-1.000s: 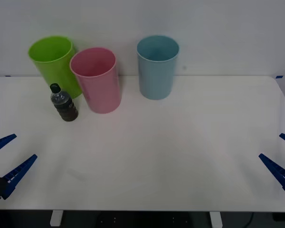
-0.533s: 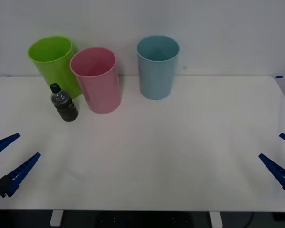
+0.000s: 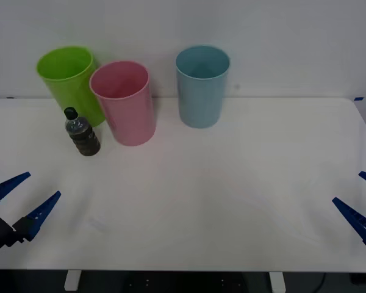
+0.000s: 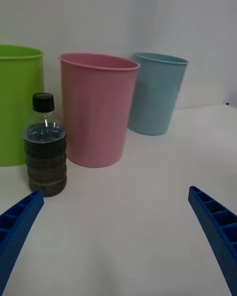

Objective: Grasp the object on the table and drop it into the matching bin: aluminum can to the light blue bin, PET bottle to the pink bin.

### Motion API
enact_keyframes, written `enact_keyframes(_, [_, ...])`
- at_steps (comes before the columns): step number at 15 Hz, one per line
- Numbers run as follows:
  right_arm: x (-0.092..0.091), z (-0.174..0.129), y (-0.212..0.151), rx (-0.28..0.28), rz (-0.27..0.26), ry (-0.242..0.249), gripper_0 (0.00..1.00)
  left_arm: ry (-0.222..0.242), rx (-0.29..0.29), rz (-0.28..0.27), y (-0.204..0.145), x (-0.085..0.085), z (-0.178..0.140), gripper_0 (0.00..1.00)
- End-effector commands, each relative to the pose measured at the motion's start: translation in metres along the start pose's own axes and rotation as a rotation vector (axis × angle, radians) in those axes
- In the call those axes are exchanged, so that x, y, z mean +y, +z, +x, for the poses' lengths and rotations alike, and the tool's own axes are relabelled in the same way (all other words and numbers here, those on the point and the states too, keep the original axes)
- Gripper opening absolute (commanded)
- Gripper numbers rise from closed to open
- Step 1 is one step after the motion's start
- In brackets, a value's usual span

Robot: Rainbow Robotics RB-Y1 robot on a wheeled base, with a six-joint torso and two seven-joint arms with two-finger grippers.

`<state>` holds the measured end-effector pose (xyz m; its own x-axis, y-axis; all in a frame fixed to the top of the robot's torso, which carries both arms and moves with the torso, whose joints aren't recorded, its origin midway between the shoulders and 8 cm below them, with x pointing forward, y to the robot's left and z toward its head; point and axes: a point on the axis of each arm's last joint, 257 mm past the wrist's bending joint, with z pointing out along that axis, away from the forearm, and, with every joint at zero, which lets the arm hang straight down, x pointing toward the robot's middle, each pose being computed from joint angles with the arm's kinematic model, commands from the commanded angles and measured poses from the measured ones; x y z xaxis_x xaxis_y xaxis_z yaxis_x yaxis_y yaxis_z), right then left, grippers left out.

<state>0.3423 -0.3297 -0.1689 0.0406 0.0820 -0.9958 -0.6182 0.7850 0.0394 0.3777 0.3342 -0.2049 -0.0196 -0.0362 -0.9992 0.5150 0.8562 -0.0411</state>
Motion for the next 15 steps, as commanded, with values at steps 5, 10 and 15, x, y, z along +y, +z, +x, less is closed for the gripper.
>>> enact_keyframes(5, [0.000, 0.000, 0.000, 0.000, 0.000, 0.000, 1.00, 0.103, 0.070, -0.136, 0.017, 0.027, 0.028, 1.00])
enact_keyframes(10, [0.000, 0.000, 0.000, 0.000, 0.000, 0.000, 1.00, 0.095, 0.088, -0.194, 0.033, 0.051, 0.051, 1.00])
enact_keyframes(15, [0.000, 0.000, 0.000, 0.000, 0.000, 0.000, 1.00, 0.047, 0.063, -0.257, 0.051, 0.068, 0.054, 1.00])
